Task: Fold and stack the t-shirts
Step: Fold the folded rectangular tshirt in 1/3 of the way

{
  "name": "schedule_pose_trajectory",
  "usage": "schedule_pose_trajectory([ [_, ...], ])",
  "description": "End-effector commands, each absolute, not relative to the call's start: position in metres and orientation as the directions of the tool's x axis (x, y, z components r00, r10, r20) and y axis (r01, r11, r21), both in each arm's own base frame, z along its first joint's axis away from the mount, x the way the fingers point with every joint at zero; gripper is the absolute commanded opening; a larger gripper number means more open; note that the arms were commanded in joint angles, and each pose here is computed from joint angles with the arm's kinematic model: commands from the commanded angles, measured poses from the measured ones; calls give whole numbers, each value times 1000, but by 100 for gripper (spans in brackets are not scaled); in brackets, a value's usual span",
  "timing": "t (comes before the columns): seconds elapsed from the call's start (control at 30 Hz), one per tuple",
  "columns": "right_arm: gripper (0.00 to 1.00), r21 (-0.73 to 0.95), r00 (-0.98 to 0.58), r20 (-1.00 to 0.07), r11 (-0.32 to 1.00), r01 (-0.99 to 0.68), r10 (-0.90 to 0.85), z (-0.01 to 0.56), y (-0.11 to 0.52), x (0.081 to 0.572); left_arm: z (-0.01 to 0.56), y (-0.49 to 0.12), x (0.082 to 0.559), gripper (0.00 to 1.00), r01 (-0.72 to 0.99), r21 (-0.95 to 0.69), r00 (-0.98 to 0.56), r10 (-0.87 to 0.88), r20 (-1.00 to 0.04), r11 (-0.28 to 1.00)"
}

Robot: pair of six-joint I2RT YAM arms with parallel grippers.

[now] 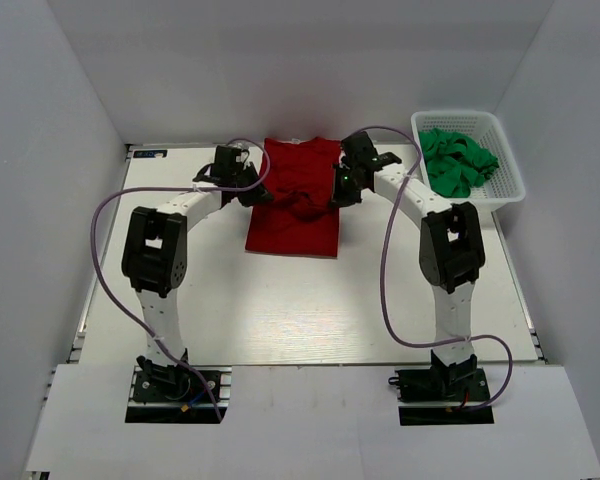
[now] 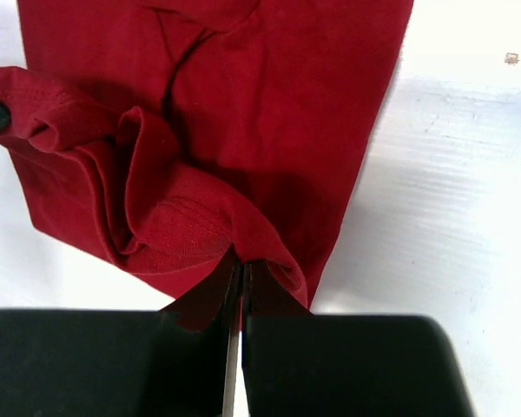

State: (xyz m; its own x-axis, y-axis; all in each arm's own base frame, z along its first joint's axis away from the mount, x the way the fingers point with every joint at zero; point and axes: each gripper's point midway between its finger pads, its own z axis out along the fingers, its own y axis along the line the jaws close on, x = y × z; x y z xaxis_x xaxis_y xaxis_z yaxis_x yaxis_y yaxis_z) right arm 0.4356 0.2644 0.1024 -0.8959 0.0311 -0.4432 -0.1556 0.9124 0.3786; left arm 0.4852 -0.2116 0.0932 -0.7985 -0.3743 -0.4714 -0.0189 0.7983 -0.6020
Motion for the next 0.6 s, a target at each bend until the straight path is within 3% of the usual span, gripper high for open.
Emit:
schedule_pose_trajectory([
  [0.0,0,430,-870,-491,883,-187,55,117,271,458,122,-219,501,4,93,-635,-760,-357,-543,767],
  [0.17,11,461,-864,-497,867,-187,77,105,272,479,101,-204,523,12,31,-621,-734,-403,-546,783],
  [0.2,18,461,-861,-502,867,-187,82,103,272,485,107,-200,533,18,19,-606,-712,-415,-566,795],
  [0.23,24,457,-852,-517,868,-192,84,105,269,492,111,-193,541,53,2,-597,-697,-428,-576,802],
  [0.27,50,448,-827,-558,865,-227,72,118,269,504,118,-185,553,81,-19,-585,-673,-443,-592,811],
  [0.3,66,444,-820,-569,861,-248,58,122,268,506,127,-185,557,100,-8,-581,-668,-437,-603,814],
  [0.33,90,445,-820,-570,859,-255,52,123,268,508,129,-186,559,100,-11,-580,-672,-436,-599,815],
  [0.47,90,409,-774,-634,851,-329,5,157,264,499,154,-183,552,100,43,-567,-678,-393,-621,822],
  [0.5,90,411,-807,-590,858,-307,-6,135,257,483,145,-182,541,100,42,-561,-699,-377,-607,827],
  [0.57,90,434,-801,-598,840,-326,-2,145,256,463,144,-177,517,100,35,-550,-716,-363,-596,834],
])
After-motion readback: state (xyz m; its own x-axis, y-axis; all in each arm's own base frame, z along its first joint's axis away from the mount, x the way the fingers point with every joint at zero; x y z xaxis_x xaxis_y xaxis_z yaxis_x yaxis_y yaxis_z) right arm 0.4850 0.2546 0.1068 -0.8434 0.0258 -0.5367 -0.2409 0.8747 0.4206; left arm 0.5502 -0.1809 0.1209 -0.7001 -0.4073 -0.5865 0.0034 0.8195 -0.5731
